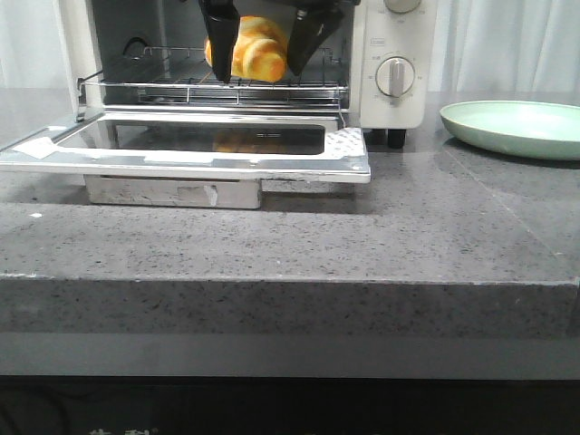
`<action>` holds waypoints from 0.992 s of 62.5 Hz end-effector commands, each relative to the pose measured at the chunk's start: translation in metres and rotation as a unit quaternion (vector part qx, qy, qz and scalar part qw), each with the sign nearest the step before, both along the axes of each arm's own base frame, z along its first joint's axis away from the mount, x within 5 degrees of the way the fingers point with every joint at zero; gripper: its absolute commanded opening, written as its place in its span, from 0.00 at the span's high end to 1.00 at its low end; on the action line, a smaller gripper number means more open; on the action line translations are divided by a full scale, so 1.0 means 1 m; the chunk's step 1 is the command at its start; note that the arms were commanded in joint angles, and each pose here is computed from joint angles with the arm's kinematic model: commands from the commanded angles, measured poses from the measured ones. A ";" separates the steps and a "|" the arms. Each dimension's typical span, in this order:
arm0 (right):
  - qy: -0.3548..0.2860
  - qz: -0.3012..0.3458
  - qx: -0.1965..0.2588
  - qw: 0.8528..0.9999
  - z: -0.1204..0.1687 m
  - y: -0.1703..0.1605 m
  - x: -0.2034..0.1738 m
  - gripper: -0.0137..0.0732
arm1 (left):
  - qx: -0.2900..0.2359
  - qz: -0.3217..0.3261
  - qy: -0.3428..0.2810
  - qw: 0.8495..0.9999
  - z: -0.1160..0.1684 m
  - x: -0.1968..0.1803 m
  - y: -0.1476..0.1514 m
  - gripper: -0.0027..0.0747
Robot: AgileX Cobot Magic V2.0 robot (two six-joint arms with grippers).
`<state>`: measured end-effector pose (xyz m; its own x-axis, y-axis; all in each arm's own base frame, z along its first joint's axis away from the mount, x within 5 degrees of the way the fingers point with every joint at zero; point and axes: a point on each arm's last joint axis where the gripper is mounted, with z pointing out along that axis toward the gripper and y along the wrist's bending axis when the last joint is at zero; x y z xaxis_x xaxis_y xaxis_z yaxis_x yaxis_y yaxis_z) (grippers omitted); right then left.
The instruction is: Put bread in oven
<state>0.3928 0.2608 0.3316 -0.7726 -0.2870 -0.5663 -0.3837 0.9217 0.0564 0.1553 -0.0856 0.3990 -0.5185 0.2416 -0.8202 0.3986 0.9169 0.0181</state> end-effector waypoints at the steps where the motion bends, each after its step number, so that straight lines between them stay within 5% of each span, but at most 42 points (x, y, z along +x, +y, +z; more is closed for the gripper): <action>1: -0.039 -0.006 0.033 0.999 0.051 -0.013 -0.020 0.17 | -0.023 -0.004 -0.045 0.999 0.015 -0.001 0.000 0.99; 33: -0.062 0.008 0.035 0.997 0.068 -0.063 -0.086 0.17 | -0.017 -0.003 -0.048 0.999 0.016 -0.001 0.001 0.99; 62: -0.153 -0.080 0.056 0.983 0.064 -0.185 -0.183 0.17 | -0.017 -0.003 -0.048 0.999 0.016 -0.001 0.001 0.99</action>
